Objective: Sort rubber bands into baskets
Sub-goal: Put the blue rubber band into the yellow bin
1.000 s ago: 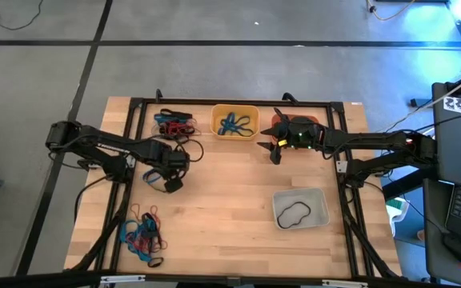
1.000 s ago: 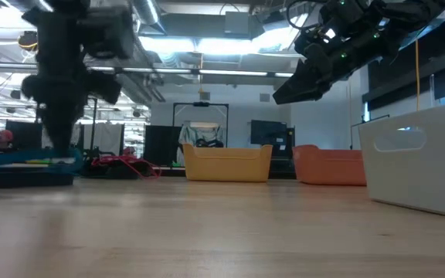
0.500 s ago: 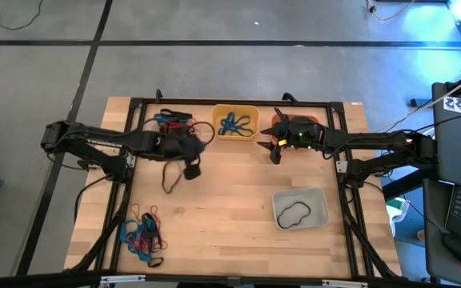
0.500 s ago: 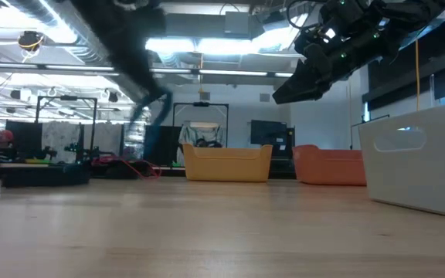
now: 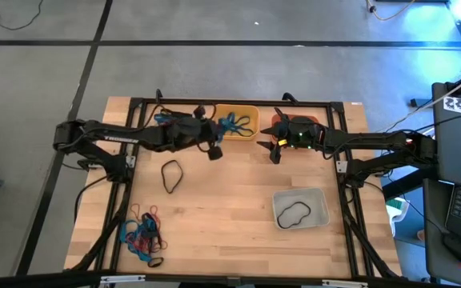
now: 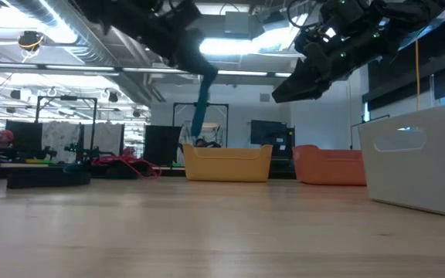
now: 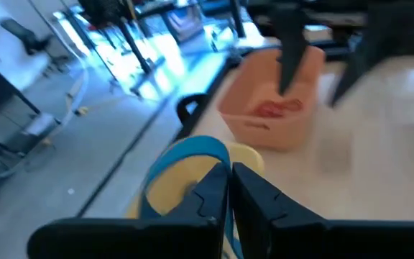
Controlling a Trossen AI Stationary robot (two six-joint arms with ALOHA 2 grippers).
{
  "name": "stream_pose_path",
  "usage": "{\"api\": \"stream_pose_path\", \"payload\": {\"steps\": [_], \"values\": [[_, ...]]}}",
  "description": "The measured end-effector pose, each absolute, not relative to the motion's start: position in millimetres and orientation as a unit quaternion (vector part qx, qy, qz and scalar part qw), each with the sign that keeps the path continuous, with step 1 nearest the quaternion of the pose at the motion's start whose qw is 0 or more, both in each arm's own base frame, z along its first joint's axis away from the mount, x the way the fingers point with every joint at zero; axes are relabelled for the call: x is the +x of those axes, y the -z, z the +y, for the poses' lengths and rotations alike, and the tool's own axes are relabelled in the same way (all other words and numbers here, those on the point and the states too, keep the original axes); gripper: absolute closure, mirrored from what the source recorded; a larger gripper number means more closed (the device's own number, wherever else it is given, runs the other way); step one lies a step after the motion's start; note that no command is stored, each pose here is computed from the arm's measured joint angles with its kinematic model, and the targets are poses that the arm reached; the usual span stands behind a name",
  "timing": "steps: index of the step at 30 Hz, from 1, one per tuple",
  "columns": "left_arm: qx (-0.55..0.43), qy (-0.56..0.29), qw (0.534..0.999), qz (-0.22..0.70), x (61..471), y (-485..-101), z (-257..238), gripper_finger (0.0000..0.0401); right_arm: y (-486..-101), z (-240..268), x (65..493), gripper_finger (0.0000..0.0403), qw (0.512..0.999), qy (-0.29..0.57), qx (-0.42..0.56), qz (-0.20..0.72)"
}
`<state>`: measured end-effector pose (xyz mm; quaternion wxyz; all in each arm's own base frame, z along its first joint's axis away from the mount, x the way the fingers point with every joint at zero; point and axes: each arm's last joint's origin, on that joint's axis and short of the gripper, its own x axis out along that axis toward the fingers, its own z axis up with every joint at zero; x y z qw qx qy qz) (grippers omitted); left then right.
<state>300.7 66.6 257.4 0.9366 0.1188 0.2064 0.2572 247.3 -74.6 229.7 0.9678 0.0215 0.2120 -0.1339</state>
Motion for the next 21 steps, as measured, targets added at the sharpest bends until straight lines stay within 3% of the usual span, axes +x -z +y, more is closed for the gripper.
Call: {"api": "stream_pose_path", "payload": {"steps": [13,16,21], "values": [[0.124,-0.331,0.917,0.183,318,-225,123,0.0380,-231,-75,248,0.0189,0.969,0.134,0.020,0.205],[0.098,-0.344,0.915,0.186,319,-216,132,0.0358,-231,-75,248,0.0189,0.969,0.134,0.020,0.206],[0.089,-0.345,0.910,0.210,319,-208,137,0.0285,-231,-75,248,0.0189,0.969,0.134,0.020,0.207]]}}
